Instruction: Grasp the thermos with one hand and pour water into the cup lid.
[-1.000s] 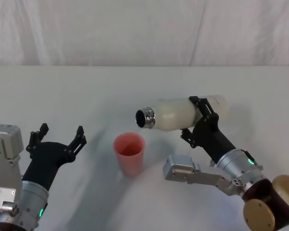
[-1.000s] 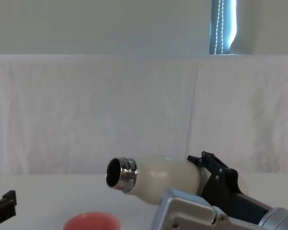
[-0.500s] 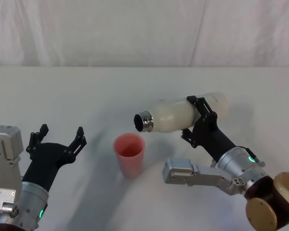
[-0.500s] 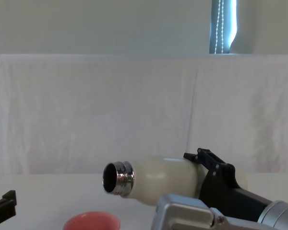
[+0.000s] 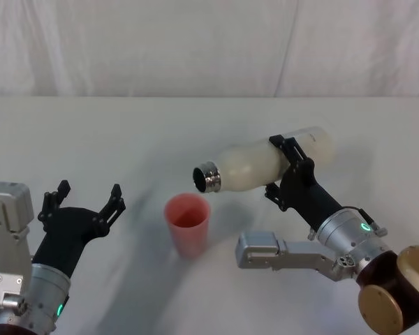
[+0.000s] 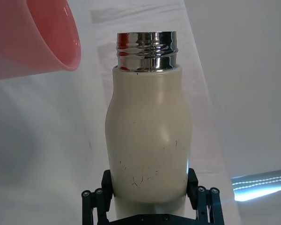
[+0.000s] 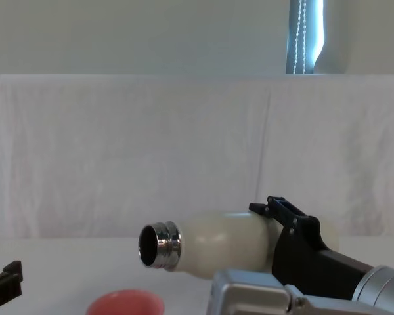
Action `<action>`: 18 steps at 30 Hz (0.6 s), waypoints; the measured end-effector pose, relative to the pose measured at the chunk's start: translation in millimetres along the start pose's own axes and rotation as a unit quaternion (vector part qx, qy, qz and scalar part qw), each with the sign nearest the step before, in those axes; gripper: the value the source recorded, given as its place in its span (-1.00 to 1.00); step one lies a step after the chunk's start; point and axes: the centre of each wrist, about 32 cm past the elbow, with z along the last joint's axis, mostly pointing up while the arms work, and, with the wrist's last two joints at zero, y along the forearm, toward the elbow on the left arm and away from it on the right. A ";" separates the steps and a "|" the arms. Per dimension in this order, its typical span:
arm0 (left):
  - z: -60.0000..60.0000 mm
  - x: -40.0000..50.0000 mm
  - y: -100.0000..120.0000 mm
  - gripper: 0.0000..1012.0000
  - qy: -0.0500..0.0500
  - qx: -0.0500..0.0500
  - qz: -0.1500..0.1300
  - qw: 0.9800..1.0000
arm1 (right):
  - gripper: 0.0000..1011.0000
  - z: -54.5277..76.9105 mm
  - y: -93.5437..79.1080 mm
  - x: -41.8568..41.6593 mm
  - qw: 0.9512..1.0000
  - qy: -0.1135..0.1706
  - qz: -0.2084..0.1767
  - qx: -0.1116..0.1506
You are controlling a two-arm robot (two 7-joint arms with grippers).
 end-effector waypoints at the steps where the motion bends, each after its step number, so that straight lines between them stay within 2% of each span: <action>1: 0.0 0.0 0.0 0.98 0.000 0.000 0.000 1.000 | 0.88 0.1 0.0 0.1 1.000 -0.002 0.000 0.000; 18: 0.0 0.0 0.0 0.98 0.000 0.000 0.000 1.000 | 0.88 1.9 0.3 4.1 0.999 -0.032 0.007 0.000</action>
